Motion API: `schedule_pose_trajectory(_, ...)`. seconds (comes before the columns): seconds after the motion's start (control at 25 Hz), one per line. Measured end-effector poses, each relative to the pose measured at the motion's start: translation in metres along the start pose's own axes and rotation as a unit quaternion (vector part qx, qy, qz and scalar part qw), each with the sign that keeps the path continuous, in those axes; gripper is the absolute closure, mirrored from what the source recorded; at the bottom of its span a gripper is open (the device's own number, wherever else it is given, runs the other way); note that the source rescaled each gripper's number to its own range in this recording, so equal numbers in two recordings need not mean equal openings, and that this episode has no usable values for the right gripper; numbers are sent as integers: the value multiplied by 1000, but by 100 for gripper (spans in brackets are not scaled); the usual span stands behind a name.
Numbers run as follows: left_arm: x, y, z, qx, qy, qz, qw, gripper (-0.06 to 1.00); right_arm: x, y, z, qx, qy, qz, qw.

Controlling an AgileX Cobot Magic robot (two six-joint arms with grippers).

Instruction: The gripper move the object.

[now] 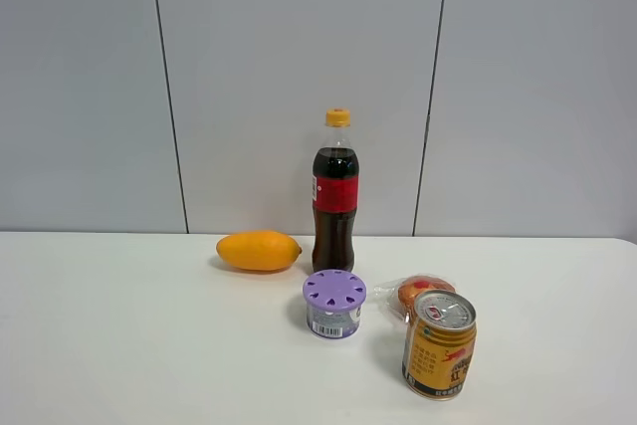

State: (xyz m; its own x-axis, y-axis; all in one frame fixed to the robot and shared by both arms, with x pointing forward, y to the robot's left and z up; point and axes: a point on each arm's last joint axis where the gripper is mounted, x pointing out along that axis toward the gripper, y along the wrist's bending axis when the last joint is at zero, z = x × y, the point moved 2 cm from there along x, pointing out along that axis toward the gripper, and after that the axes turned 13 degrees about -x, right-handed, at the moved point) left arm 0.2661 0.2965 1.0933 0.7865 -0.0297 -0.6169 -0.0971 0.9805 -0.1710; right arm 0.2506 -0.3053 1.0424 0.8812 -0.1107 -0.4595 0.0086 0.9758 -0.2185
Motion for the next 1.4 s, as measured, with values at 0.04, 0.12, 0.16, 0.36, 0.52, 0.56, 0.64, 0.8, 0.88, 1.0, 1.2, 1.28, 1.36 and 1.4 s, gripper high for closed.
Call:
schedule_pose_trajectory(0.04, 0, 1, -6, -1, -4, -1, 1000, 15, 0, 0, 0, 0, 0, 0, 1000)
schedule_pose_trajectory(0.12, 0, 3, -17, -1, -21, -5, 1000, 15, 0, 0, 0, 0, 0, 0, 1000)
schedule_pose_trajectory(0.16, 0, 4, -22, -3, -31, -7, 1000, 15, 0, 0, 0, 0, 0, 0, 1000)
schedule_pose_trajectory(0.36, 9, 8, -45, -9, -70, -14, 997, 15, 0, 0, 0, 0, 0, 0, 1000)
schedule_pose_trajectory(0.52, 15, 9, -47, -16, -95, -19, 995, 15, 0, 0, 0, 0, 0, 0, 1000)
schedule_pose_trajectory(0.56, 16, 9, -47, -21, -97, -20, 995, 15, 0, 0, 0, 0, 0, 0, 1000)
schedule_pose_trajectory(0.64, 17, 9, -47, -25, -99, -21, 995, 15, 0, 0, 0, 0, 0, 0, 1000)
schedule_pose_trajectory(0.8, 17, 10, -46, -26, -101, -20, 994, 15, 0, 0, 0, 0, 0, 0, 1000)
schedule_pose_trajectory(0.88, 17, 10, -46, -26, -101, -20, 994, 15, 0, 0, 0, 0, 0, 0, 1000)
schedule_pose_trajectory(1.0, 17, 10, -46, -28, -102, -20, 994, 15, 0, 0, 0, 0, 0, 0, 1000)
schedule_pose_trajectory(1.2, 17, 10, -46, -32, -103, -21, 994, 15, 0, 0, 0, 0, 0, 0, 1000)
schedule_pose_trajectory(1.28, 17, 10, -46, -32, -103, -21, 994, 15, 0, 0, 0, 0, 0, 0, 1000)
schedule_pose_trajectory(1.36, 17, 10, -46, -32, -103, -21, 994, 15, 0, 0, 0, 0, 0, 0, 1000)
schedule_pose_trajectory(1.4, 17, 10, -46, -32, -103, -21, 994, 15, 0, 0, 0, 0, 0, 0, 1000)
